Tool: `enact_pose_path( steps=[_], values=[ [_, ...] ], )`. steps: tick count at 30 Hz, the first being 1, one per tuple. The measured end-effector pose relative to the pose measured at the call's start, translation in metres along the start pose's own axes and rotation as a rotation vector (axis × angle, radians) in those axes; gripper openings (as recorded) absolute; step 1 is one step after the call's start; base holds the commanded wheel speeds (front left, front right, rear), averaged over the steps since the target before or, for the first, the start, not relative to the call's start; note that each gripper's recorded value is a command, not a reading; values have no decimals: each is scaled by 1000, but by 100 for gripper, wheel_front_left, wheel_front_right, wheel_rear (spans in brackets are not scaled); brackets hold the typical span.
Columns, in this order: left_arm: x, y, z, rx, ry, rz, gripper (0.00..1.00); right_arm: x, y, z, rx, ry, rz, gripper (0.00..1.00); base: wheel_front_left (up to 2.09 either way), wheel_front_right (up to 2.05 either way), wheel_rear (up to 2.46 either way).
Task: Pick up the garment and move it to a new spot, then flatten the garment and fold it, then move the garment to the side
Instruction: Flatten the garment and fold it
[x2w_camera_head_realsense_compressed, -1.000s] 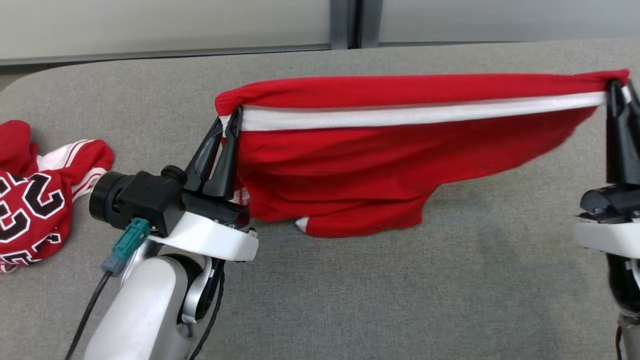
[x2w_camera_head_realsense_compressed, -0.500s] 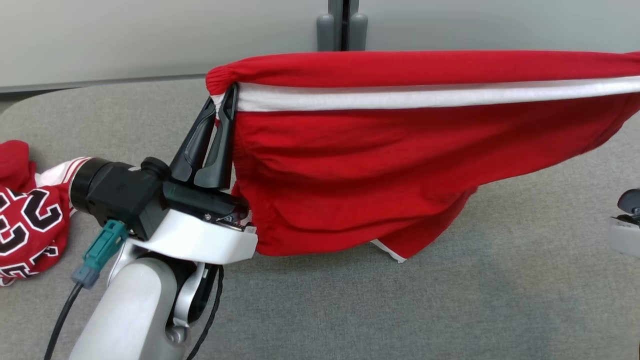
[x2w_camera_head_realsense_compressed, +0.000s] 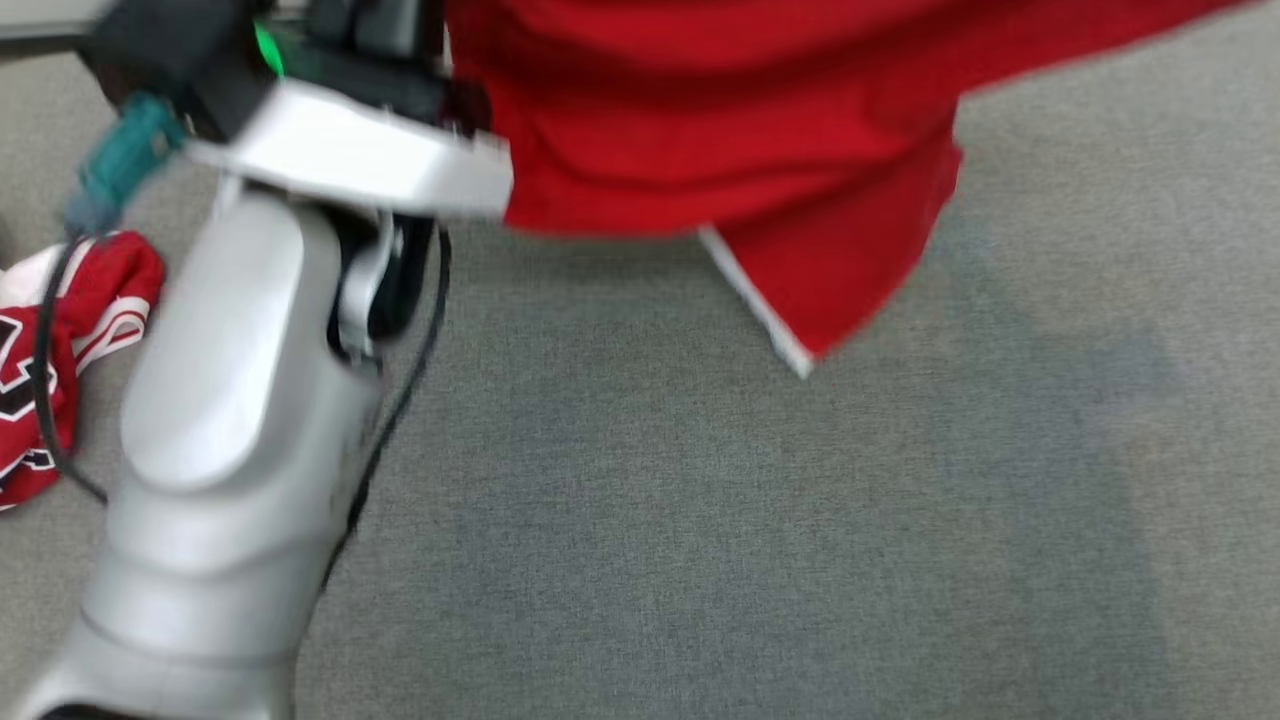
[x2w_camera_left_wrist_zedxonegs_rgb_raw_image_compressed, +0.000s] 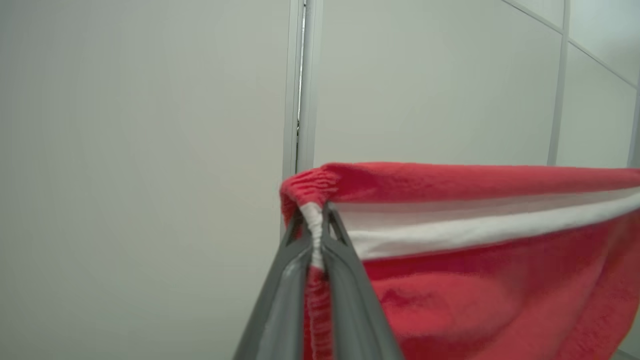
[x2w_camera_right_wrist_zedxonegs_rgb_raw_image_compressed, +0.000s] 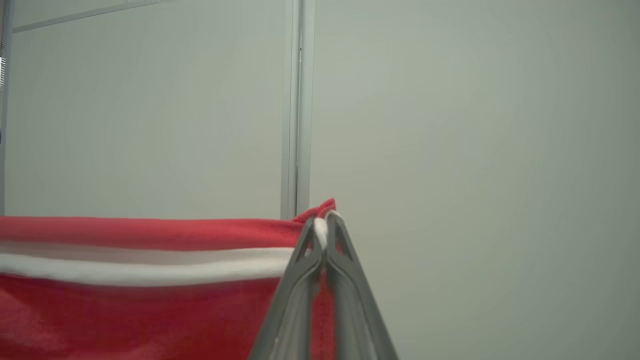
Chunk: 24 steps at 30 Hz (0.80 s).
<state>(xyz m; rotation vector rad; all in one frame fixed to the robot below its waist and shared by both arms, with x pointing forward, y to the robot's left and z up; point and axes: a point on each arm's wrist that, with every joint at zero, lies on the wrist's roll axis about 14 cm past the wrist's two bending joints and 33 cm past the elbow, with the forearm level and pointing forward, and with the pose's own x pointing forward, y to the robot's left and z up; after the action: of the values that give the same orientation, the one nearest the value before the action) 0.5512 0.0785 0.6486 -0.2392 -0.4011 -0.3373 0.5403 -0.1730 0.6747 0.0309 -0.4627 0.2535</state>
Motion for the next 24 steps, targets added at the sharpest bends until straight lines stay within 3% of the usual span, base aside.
enact_pose_path(
  steps=[8, 12, 17, 18, 19, 21, 22, 24],
  values=[
    [60, 14, 0, 14, -29, 12, 0, 72, 14, 10, 21, -83, 61, 0, 0, 0, 0],
    [62, 28, -29, 4, 62, 57, 0, 76, 23, -31, 49, 34, 73, 0, 0, 0, 0],
    [24, 40, -104, -37, 279, 110, 0, 47, 42, -107, 109, 246, 80, 0, 0, 0, 0],
    [24, 40, -104, -37, 279, 110, 0, 47, 42, -107, 109, 246, 80, 0, 0, 0, 0],
    [0, 41, -136, -67, 376, 130, 0, 23, 54, -141, 147, 343, 84, 0, 0, 0, 0],
    [-11, 41, -148, -85, 412, 141, 0, 8, 60, -157, 168, 391, 84, 0, 0, 0, 0],
    [-33, 39, -168, -116, 471, 157, 0, -23, 71, -184, 206, 480, 84, 0, 0, 0, 0],
    [-55, 35, -184, -138, 523, 162, 0, -54, 78, -206, 247, 557, 72, 0, 0, 0, 0]
  ],
)
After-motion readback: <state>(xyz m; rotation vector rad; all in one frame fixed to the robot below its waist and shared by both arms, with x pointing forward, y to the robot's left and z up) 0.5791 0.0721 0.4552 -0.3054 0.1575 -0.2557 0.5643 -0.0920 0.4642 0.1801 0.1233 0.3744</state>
